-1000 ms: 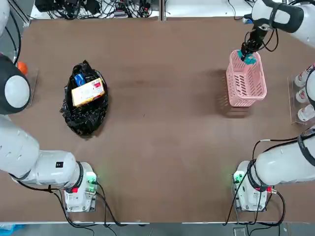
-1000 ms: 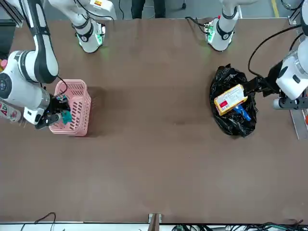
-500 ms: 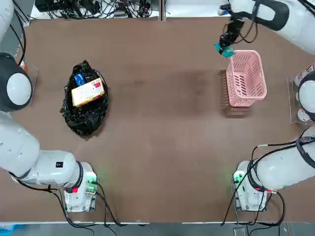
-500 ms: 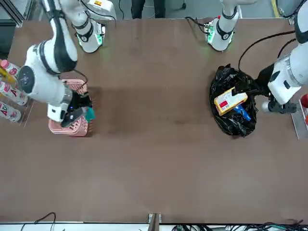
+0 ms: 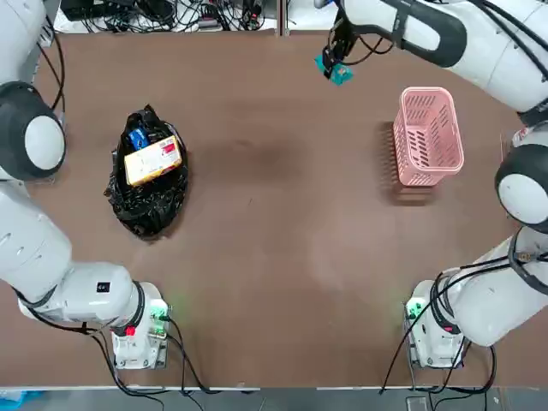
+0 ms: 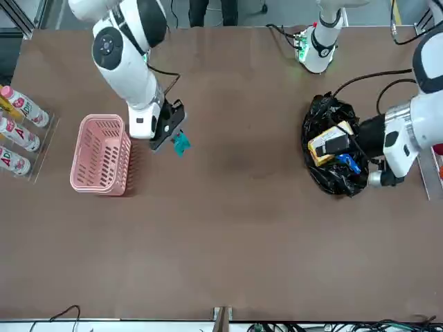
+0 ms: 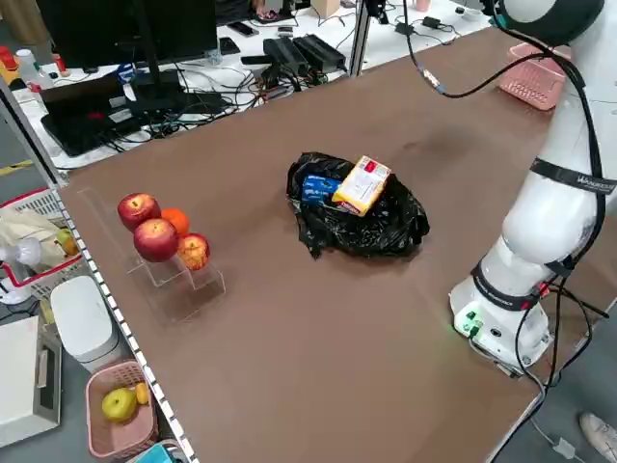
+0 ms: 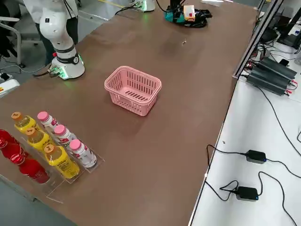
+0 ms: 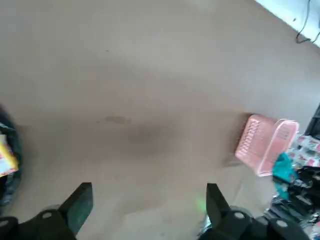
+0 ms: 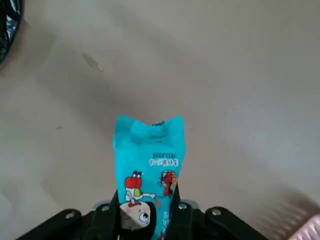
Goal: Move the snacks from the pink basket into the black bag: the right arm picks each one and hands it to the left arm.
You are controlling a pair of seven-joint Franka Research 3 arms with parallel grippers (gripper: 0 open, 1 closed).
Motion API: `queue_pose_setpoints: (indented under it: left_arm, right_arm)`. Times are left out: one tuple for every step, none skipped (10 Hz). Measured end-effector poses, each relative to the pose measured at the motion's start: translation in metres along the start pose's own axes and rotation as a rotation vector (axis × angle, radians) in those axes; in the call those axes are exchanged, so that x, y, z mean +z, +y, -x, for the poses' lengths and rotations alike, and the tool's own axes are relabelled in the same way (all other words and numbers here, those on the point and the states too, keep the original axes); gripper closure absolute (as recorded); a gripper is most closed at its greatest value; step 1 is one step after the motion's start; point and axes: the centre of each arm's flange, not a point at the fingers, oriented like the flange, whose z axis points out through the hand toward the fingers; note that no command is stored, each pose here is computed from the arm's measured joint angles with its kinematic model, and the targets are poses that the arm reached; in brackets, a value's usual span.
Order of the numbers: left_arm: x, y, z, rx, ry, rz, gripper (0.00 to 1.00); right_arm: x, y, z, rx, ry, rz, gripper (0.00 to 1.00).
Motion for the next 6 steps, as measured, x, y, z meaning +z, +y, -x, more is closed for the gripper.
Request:
queue_pose_setpoints:
  left_arm:
    - [0.012,0.006,-0.002,-0.019,-0.011,0.036,0.00]
    - [0.026,0.012,-0.005,-0.031,-0.012,0.082,0.00]
    - [0.041,0.019,-0.006,-0.041,-0.008,0.126,0.00]
    - [0.057,0.027,-0.004,-0.042,-0.003,0.152,0.00]
    - [0.073,0.038,-0.002,-0.039,0.021,0.177,0.00]
    - [0.088,0.048,0.000,-0.043,0.060,0.207,0.00]
  right_arm:
    - [0.001,-0.011,-0.014,-0.025,0.015,0.003,0.65]
    - [0.002,-0.027,-0.028,-0.054,0.036,0.001,0.65]
    - [0.001,-0.045,-0.041,-0.075,0.078,-0.012,0.65]
    - [0.000,-0.063,-0.051,-0.094,0.129,-0.029,0.65]
    - [0.001,-0.081,-0.060,-0.101,0.183,-0.057,0.65]
    - [0.003,-0.092,-0.068,-0.096,0.237,-0.088,0.65]
